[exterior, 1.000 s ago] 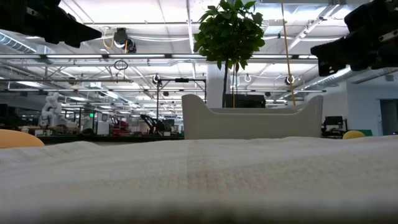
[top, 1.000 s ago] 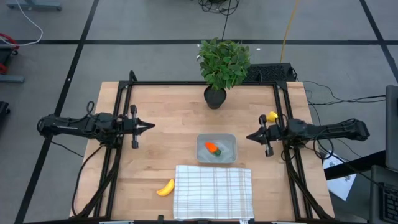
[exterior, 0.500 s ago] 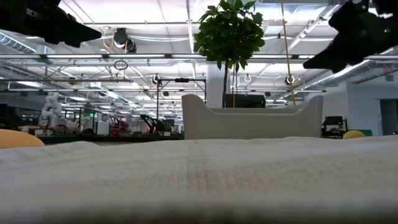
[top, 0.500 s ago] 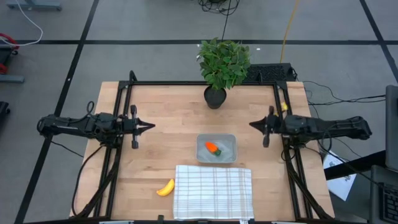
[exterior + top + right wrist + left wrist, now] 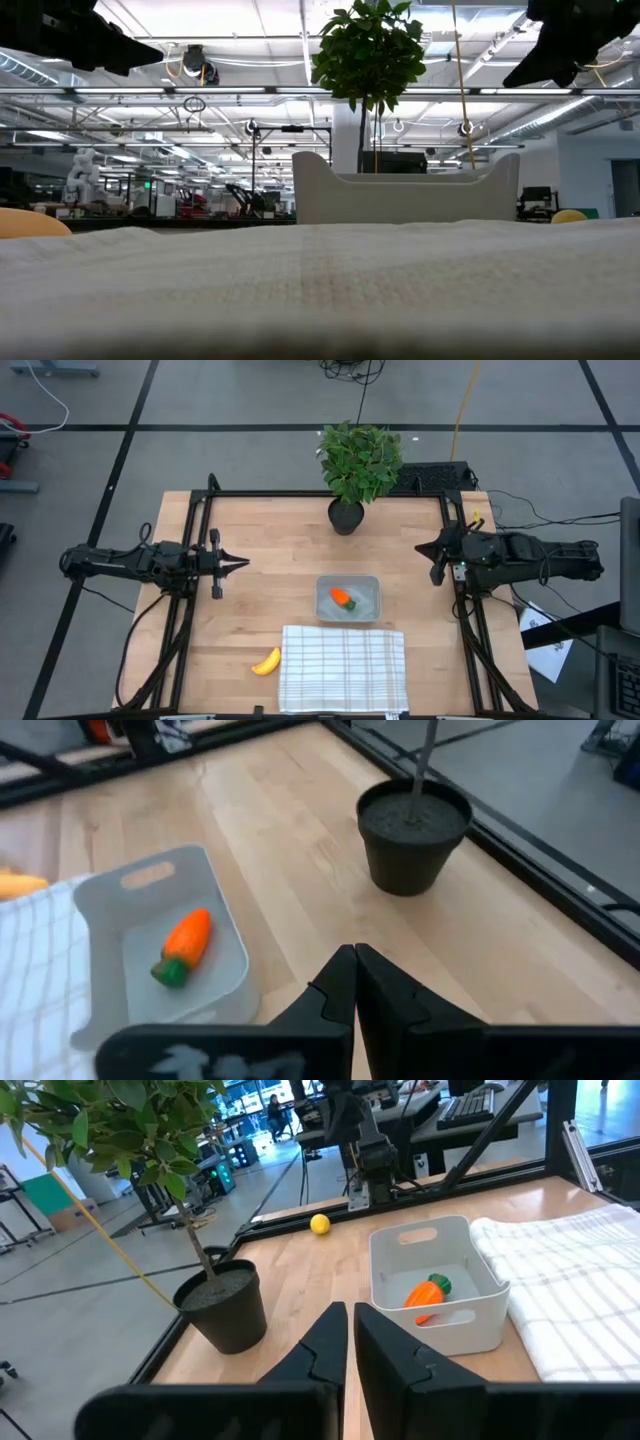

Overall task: Pick and placing Produce into tupperware
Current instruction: Put the lemon into the bin

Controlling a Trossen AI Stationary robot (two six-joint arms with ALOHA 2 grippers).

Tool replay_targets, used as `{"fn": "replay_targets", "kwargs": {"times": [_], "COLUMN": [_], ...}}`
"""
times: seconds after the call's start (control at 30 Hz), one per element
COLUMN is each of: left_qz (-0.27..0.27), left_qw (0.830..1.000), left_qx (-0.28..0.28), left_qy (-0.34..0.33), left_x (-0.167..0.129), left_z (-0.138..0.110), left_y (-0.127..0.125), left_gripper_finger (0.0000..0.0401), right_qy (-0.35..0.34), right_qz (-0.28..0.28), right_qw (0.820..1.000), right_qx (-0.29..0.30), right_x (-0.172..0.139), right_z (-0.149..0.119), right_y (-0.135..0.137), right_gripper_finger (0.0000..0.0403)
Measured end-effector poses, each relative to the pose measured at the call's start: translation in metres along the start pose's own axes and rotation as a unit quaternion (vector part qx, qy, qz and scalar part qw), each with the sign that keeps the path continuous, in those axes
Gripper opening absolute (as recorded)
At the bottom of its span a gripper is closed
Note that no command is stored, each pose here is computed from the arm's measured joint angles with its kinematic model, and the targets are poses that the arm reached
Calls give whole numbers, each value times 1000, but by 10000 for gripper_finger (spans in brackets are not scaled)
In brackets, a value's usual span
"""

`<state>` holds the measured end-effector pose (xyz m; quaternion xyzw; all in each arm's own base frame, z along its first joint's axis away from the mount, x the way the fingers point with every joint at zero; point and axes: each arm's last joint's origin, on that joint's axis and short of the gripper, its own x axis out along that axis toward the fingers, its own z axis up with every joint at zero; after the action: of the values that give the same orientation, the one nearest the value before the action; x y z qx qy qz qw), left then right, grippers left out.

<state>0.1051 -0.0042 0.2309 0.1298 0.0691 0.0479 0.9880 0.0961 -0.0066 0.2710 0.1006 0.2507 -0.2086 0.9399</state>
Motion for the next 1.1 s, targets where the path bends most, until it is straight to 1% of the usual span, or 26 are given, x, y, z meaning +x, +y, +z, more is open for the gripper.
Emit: {"fn": "replay_targets", "kwargs": {"times": [0.07,0.17,0.33,0.37,0.43,0.53,0.73,0.8,0.93,1.1], "left_qz": [0,0,0,0,2,3,5,5,5,5], "left_qw": [1000,1000,1000,1000,1000,1000,1000,1000,1000,1000], "left_qx": [0,0,7,7,6,5,9,9,9,9], "left_qy": [0,0,0,-1,-6,-14,-17,-18,-18,-18], "left_x": [0,0,0,0,0,0,0,0,0,0], "left_z": [0,0,0,0,1,3,3,3,4,4], "left_y": [0,0,0,0,0,1,1,1,1,1], "left_gripper_finger": [27,23,12,9,5,2,16,21,23,24], "right_qy": [24,70,165,179,208,226,269,288,306,355], "right_qz": [0,-31,-97,-105,-102,-105,-148,-141,-117,-119], "right_qw": [1000,997,980,976,970,965,947,941,939,922], "right_qx": [-8,-26,-56,-61,-73,-81,-95,-104,-108,-99], "right_x": [-4,-11,-12,-11,-8,-4,7,13,26,41], "right_z": [4,10,11,10,9,10,12,14,18,16], "right_y": [0,-5,-15,-17,-20,-25,-40,-45,-57,-78], "right_gripper_finger": [0,0,0,0,0,0,0,0,0,0]}}
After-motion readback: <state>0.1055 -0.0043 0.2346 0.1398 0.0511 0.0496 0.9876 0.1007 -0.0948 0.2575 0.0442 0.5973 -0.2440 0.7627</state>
